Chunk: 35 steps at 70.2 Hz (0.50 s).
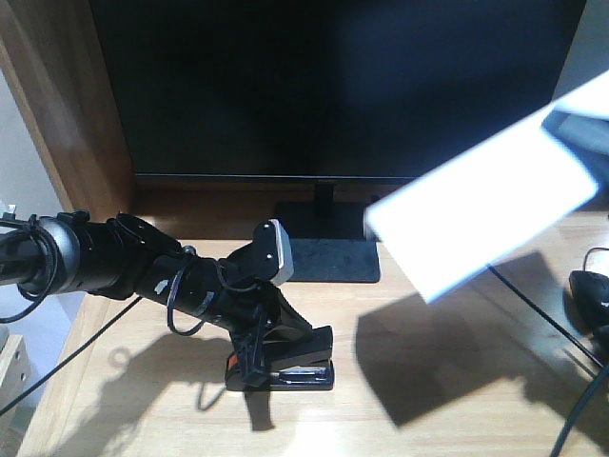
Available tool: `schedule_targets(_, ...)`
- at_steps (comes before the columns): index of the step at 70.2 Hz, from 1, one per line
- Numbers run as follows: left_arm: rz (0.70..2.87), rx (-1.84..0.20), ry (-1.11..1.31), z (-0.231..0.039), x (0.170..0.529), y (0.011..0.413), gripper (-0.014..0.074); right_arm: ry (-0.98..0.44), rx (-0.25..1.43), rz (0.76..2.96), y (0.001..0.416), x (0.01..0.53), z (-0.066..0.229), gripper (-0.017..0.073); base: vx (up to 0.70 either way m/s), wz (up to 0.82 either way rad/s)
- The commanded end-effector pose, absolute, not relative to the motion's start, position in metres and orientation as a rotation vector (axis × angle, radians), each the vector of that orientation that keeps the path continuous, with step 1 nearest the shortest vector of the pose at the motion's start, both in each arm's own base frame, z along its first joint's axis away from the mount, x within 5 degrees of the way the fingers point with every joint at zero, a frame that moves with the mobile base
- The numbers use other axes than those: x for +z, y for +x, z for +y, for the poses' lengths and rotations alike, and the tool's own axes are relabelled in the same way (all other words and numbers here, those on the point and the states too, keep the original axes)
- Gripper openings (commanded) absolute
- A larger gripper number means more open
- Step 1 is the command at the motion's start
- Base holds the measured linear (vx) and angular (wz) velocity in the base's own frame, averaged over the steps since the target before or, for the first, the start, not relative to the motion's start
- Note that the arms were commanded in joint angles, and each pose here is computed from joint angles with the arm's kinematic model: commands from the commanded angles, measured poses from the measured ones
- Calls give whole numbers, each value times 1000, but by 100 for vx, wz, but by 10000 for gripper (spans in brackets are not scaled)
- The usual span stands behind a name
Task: Grab stapler and paper to desk for stapling
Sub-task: 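Swing the white paper down with the right gripper toward the desk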
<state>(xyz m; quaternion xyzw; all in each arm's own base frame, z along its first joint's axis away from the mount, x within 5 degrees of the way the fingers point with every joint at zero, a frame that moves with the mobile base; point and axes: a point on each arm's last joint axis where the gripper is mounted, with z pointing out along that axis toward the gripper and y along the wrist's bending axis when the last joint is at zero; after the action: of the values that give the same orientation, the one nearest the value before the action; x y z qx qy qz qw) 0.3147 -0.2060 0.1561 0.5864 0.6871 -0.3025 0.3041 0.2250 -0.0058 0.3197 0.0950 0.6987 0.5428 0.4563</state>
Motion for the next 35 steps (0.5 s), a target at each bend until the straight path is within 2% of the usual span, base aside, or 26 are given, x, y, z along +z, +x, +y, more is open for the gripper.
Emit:
schedule_targets(1,1750,-833,1510,-211,181,315,-6,36,1433,1730,214,332,3,-3,0,0)
schedule_targets(20,1750,-833,1510,-211,181,315,-6,-54,1357,1956,212,308,5,-3,0,0)
schedule_targets(35,1750,-833,1510,-211,181,315,-6,-48,1362,2029,217,295,2,-3,0,0)
